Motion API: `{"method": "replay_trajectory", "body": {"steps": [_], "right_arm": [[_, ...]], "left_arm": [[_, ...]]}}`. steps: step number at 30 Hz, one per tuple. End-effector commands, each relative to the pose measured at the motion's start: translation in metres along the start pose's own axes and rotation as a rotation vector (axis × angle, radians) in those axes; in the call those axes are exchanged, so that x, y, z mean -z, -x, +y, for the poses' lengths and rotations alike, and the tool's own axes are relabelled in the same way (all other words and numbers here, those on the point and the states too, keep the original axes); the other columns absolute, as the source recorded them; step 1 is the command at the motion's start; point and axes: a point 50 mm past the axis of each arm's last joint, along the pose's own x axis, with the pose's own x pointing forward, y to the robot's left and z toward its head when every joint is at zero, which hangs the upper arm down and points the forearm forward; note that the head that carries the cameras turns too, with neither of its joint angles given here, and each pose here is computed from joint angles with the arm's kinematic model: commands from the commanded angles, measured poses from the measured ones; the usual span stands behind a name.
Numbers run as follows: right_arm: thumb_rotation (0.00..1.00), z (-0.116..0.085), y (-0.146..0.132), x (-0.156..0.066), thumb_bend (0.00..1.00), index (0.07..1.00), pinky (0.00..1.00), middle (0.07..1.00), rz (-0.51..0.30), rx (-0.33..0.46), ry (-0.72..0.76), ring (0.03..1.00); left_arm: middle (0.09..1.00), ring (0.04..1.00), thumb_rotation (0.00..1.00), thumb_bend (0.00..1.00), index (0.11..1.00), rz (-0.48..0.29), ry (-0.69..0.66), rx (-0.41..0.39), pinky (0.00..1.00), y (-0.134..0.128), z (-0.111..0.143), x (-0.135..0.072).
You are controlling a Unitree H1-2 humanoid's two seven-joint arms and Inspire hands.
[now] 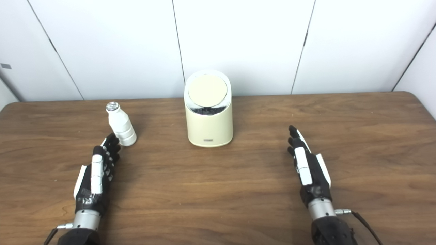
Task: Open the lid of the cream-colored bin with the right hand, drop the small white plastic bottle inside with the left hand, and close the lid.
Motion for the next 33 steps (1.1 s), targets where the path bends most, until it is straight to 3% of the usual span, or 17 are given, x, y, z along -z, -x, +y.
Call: {"method": "replay_trajectory", "body": {"steps": [1,11,25,30,33], "right_arm": [[1.00,0.001,-0.001,-0.011,0.64,0.941,0.97,0.978,-0.063,0.002,0.004,0.965],[1.00,-0.006,0.012,-0.008,0.63,0.951,0.96,0.984,-0.074,0.011,-0.019,0.973],[1.00,-0.008,0.008,-0.010,0.61,0.954,0.97,0.986,-0.074,0.014,-0.015,0.978],[0.90,-0.006,-0.002,-0.020,0.67,0.964,0.97,0.991,-0.091,-0.004,0.021,0.979],[0.78,-0.005,-0.013,-0.035,0.69,0.953,0.92,0.979,-0.119,-0.014,0.079,0.953]], "left_arm": [[0.963,0.979,1.00,0.59,0.963,-0.079,-0.003,0.003,1.00,-0.001,0.004,-0.015],[0.967,0.978,1.00,0.60,0.972,-0.079,0.007,-0.008,1.00,0.014,0.013,-0.010],[0.957,0.970,1.00,0.56,0.970,-0.073,0.006,-0.005,0.99,0.015,0.007,-0.008],[0.965,0.978,1.00,0.56,0.970,-0.065,0.004,-0.004,1.00,0.017,0.005,-0.008],[0.974,0.983,1.00,0.58,0.975,-0.057,0.005,-0.003,1.00,0.018,0.004,-0.006]]}}
